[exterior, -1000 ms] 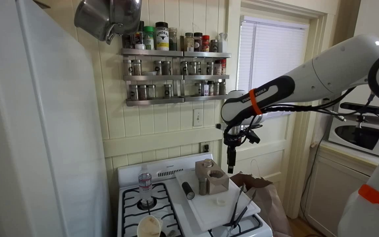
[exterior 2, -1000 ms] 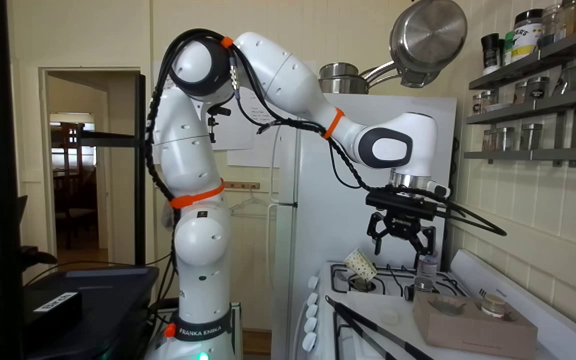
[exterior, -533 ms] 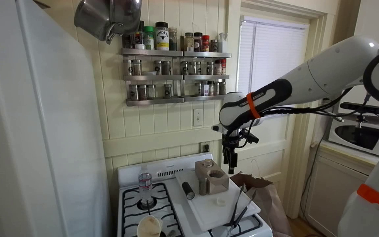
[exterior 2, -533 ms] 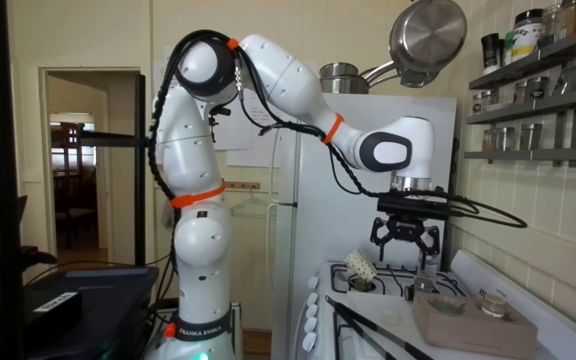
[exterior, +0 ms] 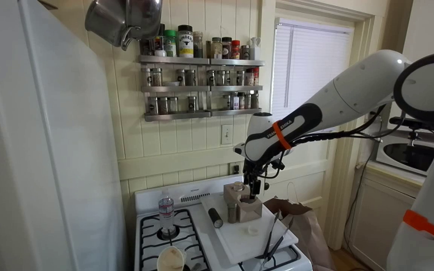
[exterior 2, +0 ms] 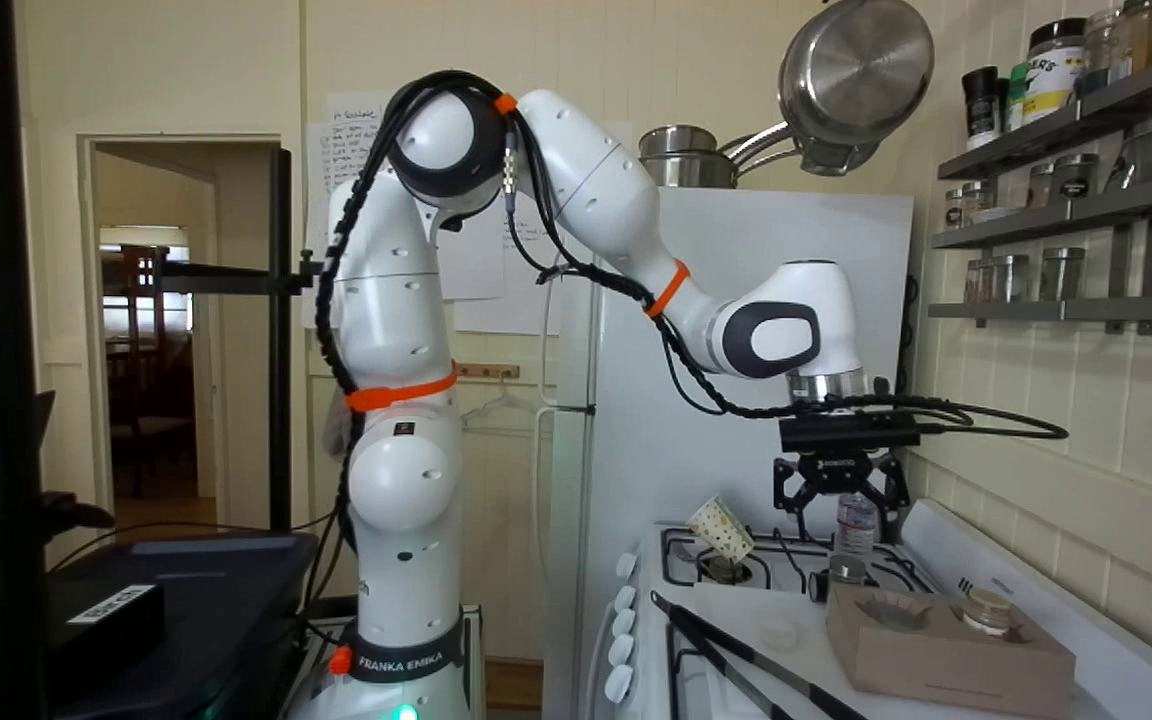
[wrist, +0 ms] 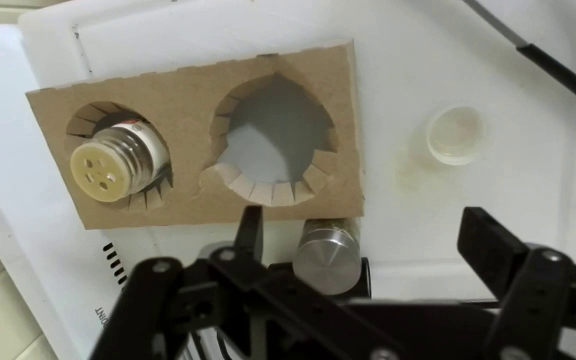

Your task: Place the spice bottle next to the cup holder in the empty slot in the cup holder.

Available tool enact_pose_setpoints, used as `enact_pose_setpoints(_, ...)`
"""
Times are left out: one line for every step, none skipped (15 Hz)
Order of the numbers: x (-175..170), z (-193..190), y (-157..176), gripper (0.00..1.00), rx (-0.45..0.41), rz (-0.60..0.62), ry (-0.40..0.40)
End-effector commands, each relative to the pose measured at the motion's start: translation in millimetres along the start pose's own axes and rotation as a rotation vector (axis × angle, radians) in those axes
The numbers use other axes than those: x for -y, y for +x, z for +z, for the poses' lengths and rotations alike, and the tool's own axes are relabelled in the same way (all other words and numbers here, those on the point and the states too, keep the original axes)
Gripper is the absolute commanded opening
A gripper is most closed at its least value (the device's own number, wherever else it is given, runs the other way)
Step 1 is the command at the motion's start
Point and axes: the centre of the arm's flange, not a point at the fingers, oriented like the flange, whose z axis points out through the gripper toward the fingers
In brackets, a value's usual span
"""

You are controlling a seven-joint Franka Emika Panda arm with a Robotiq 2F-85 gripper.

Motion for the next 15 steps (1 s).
enact_pose_setpoints(-7.4,9.6,12.5,1.0,-0.009,-0.032,0.018)
enact_pose_setpoints(-9.7,13.0,18.5,1.0,-0.021,-0.049,0.033)
enact_pose_setpoints(-11.1,16.2,24.2,1.0,-0.025,-0.054,0.047)
enact_pose_setpoints(-13.1,20.7,30.1,1.0,-0.016,-0.053,0.052)
enact_pose_setpoints(-14.5,24.2,33.9,1.0,-0.013,-0.052,0.056)
enact_pose_setpoints(-18.0,28.9,37.8,1.0,-0.017,-0.048,0.065)
enact_pose_setpoints(-20.5,33.5,40.8,1.0,-0.015,-0.043,0.073)
enact_pose_setpoints(-24.4,39.7,44.2,1.0,-0.013,-0.036,0.078)
enact_pose_setpoints(-28.0,45.8,46.8,1.0,-0.012,-0.031,0.092)
enact_pose_setpoints(-30.8,50.9,49.4,1.0,-0.008,-0.022,0.098)
enact_pose_setpoints(-32.6,56.6,51.8,1.0,-0.003,-0.015,0.106)
enact_pose_setpoints(-34.7,62.0,53.2,1.0,0.001,-0.007,0.117)
enact_pose_setpoints(-37.0,67.3,54.8,1.0,0.002,-0.005,0.126)
enact_pose_setpoints(-38.1,72.6,56.4,1.0,0.009,-0.001,0.135)
enact_pose_setpoints(-37.8,76.4,58.3,1.0,0.018,-0.001,0.143)
